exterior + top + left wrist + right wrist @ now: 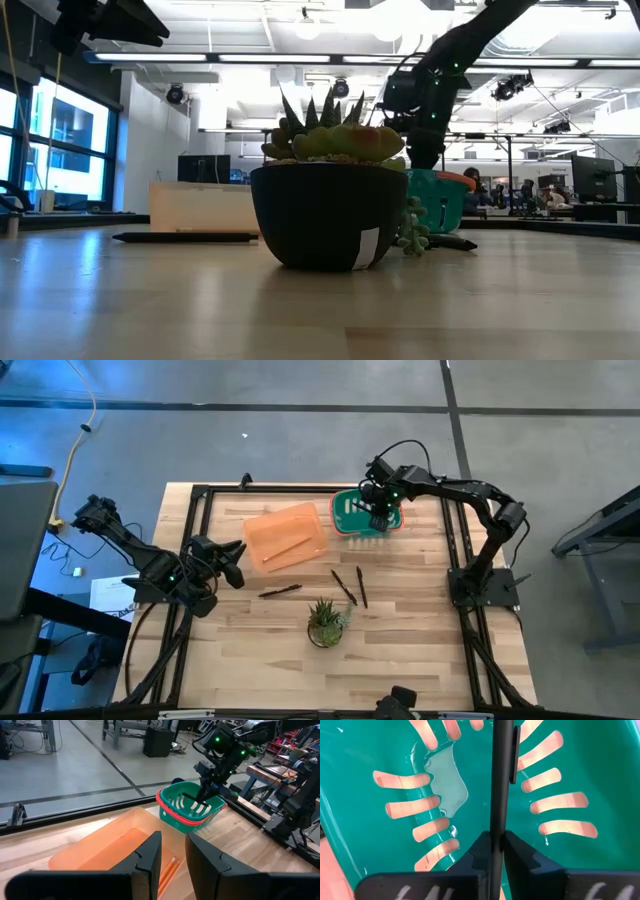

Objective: Sort pens & pencils
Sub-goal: Put the black pen into the green basket

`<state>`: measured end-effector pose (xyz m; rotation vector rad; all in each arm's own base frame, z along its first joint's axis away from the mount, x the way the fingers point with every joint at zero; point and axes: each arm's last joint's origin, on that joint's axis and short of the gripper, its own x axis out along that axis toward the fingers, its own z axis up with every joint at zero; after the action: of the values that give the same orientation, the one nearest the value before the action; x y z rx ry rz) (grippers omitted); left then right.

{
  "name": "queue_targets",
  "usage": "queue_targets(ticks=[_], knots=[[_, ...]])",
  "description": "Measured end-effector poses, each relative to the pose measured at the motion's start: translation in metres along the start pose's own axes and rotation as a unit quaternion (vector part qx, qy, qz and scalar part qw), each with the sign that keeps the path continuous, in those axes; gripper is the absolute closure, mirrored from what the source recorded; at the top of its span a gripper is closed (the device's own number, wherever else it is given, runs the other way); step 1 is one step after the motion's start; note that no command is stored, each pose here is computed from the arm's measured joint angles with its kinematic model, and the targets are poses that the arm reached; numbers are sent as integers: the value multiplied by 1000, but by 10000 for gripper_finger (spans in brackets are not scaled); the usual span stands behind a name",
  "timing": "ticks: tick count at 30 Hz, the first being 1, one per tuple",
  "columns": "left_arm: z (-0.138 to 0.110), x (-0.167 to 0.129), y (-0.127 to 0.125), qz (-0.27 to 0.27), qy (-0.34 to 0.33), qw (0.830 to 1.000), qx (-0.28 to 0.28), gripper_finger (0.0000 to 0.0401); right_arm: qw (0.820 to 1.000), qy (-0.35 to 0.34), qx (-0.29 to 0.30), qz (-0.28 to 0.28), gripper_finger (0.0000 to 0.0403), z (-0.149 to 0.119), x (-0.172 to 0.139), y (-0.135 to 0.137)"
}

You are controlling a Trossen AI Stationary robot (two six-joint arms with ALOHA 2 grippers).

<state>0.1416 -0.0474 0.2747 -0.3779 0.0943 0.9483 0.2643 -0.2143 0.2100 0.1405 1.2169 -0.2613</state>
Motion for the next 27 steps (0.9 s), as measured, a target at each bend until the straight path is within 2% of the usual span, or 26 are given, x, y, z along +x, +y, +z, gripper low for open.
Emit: queue_targets(ticks=[6, 19, 27], knots=[[0, 0, 0, 0, 0, 1000, 0, 325, 1000, 0, 0, 1, 367, 0, 0, 0], [0, 0, 0, 0, 0, 1000, 1, 325, 1000, -13, 2, 27, 362, 1, 0, 3], [0, 0, 0, 0, 0, 1000, 1, 325, 999, -24, 9, 27, 322, 4, 0, 2]])
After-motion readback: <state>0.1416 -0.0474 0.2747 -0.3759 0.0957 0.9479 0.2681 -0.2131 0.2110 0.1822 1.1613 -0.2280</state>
